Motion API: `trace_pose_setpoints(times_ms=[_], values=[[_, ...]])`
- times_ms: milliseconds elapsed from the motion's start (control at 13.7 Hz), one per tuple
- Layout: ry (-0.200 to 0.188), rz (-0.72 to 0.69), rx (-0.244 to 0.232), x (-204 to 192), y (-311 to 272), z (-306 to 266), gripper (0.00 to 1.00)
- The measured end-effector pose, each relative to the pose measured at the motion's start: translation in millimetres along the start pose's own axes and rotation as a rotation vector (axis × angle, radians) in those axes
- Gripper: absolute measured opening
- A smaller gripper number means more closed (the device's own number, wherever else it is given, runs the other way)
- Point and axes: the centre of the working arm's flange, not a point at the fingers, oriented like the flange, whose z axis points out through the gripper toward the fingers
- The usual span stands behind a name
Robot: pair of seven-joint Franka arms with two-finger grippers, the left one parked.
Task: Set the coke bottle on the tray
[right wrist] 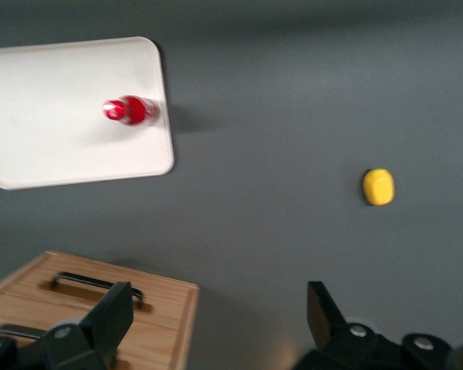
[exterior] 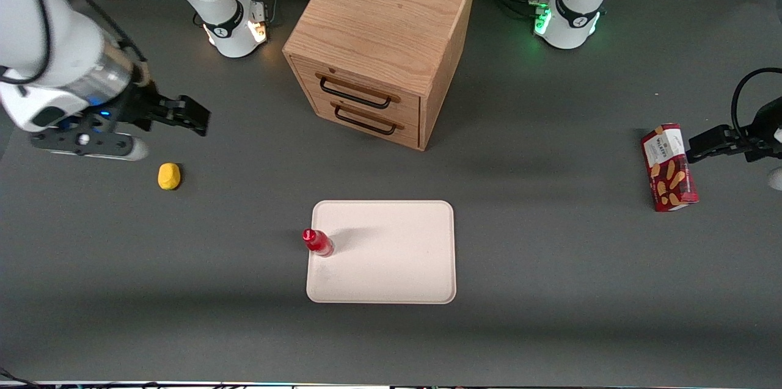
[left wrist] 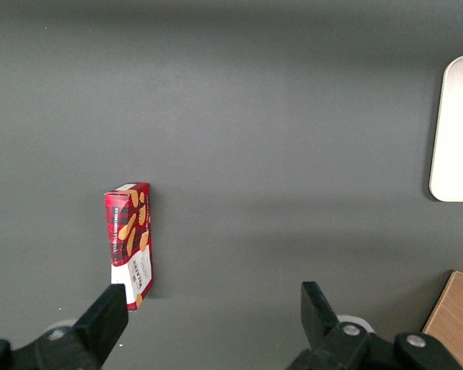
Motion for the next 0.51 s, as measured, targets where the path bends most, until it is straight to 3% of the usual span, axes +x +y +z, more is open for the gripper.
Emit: trace_pose_setpoints(times_ms=[220,512], values=[[-0.008,-0.086,0.004,-0.9,71.5,-1.4,1.00],[0.042,-0.180,0.026,4.7,137.2,11.0,1.00]])
